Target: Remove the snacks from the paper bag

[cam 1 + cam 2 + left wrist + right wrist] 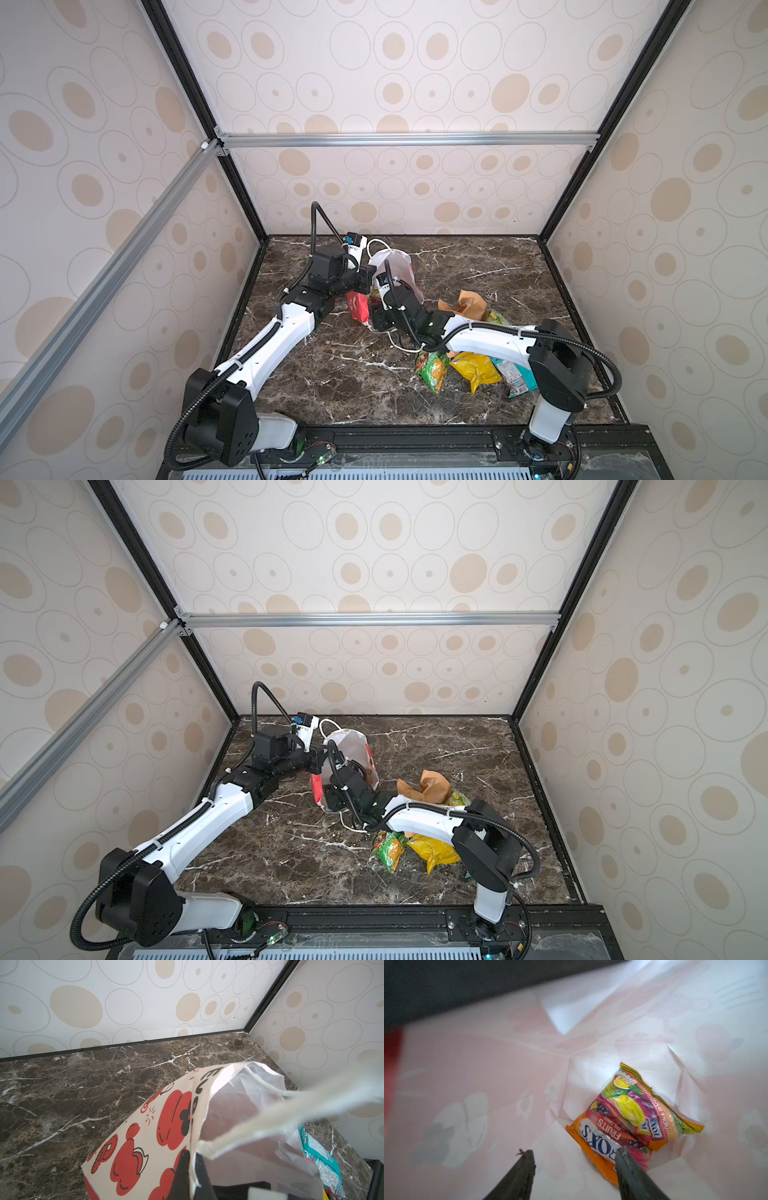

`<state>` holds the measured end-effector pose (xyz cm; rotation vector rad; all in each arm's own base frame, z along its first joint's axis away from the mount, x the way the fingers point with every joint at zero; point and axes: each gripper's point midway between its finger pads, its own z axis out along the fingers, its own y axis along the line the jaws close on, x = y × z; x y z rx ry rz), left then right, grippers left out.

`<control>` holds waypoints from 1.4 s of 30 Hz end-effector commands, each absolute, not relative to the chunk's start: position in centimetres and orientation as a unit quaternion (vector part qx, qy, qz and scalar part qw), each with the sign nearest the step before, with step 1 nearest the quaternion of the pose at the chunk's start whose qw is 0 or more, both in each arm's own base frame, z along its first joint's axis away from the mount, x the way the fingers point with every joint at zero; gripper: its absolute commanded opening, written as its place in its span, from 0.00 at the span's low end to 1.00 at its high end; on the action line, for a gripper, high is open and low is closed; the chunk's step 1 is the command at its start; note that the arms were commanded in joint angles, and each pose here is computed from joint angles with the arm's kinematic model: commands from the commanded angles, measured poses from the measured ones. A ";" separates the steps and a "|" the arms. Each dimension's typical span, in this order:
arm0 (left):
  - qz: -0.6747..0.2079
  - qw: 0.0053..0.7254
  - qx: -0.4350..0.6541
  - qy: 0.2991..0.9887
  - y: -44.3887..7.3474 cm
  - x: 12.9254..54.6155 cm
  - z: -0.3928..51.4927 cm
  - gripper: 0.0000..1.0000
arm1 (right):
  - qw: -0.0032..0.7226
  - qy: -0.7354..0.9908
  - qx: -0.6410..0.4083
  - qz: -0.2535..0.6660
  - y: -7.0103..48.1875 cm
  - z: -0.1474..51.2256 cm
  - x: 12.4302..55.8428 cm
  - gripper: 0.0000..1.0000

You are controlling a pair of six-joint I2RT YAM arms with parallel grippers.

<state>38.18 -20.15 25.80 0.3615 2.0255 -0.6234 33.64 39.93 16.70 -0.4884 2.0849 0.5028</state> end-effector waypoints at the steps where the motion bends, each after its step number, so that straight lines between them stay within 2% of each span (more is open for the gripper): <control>1: -0.266 0.518 0.166 0.796 -20.5 37.8 29.2 0.00 | 0.431 0.865 -0.161 0.202 39.3 15.4 35.1 0.64; 8: -0.290 0.521 0.173 0.784 -20.9 36.8 30.0 0.00 | 0.394 0.892 -0.100 0.195 38.4 14.1 37.1 0.64; 16: -0.296 0.510 0.166 0.790 -21.0 36.9 29.7 0.00 | 0.432 0.879 -0.026 0.198 38.5 17.0 39.6 0.65; 21: -0.306 0.502 0.142 0.796 -21.0 37.2 29.5 0.00 | 0.424 0.879 0.028 0.217 39.0 17.7 40.4 0.68; 29: -0.312 0.505 0.141 0.792 -20.9 36.5 29.6 0.00 | 0.379 0.908 -0.011 0.177 38.1 13.3 40.2 0.78; 33: -0.310 0.506 0.144 0.792 -20.8 36.3 29.7 0.00 | 0.379 0.916 -0.012 0.135 36.5 12.5 40.3 0.90; 41: -0.315 0.502 0.143 0.793 -20.9 36.1 29.4 0.00 | 0.403 0.895 -0.022 0.192 38.1 16.9 41.6 0.92; 42: -0.315 0.502 0.146 0.792 -20.9 36.0 29.3 0.00 | 0.395 0.898 -0.020 0.194 38.1 17.0 41.7 1.00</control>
